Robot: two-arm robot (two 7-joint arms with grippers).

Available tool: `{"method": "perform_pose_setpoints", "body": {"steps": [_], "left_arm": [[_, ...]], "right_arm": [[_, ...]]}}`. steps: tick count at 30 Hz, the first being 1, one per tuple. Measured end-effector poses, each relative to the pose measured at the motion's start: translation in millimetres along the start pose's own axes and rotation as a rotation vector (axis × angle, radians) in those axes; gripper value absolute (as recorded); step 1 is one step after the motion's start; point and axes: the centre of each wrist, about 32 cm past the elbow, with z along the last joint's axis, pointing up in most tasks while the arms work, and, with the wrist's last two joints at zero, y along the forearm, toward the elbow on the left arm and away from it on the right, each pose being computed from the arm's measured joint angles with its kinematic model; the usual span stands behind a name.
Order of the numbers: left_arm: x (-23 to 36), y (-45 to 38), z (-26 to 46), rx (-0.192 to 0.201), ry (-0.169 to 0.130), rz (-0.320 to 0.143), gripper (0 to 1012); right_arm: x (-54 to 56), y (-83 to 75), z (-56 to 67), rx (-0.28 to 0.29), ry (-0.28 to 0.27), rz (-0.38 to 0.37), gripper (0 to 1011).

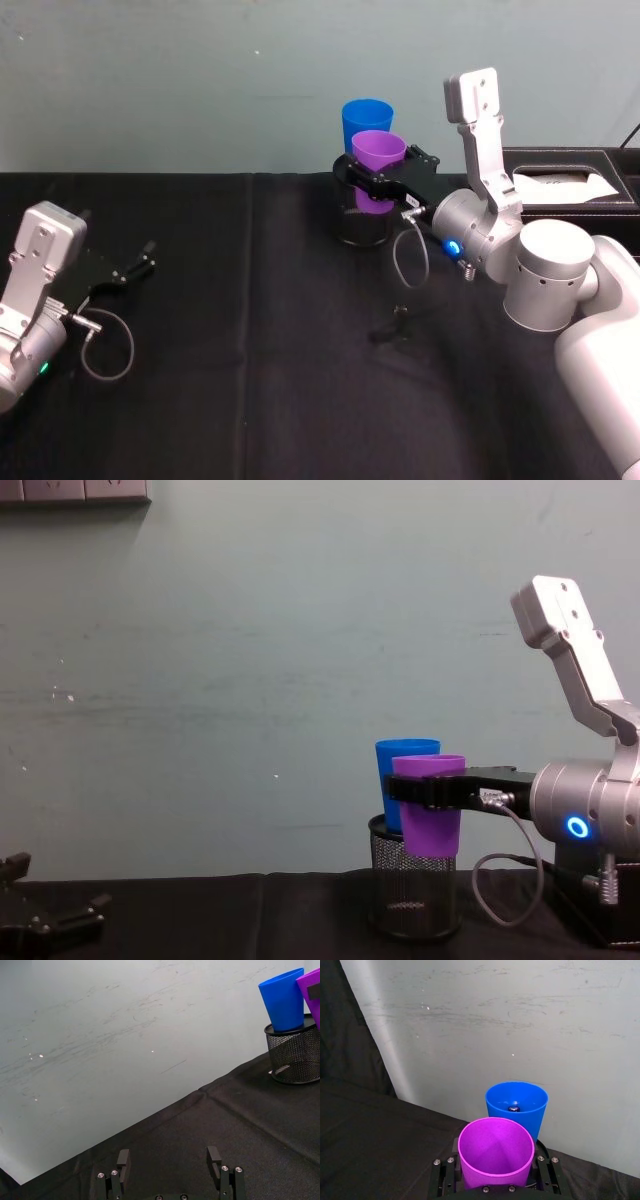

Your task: Pick up one cup with a gripper and tap it against the other cup.

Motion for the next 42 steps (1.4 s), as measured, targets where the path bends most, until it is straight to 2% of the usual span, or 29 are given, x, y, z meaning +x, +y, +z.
{"method": "perform_pose_setpoints", "body": {"steps": [42], "left_arm": [[0.0, 0.0, 0.0, 0.000, 0.000, 0.000, 1000]], "right_arm": [[0.0, 0.0, 0.0, 0.000, 0.000, 0.000, 735]]}}
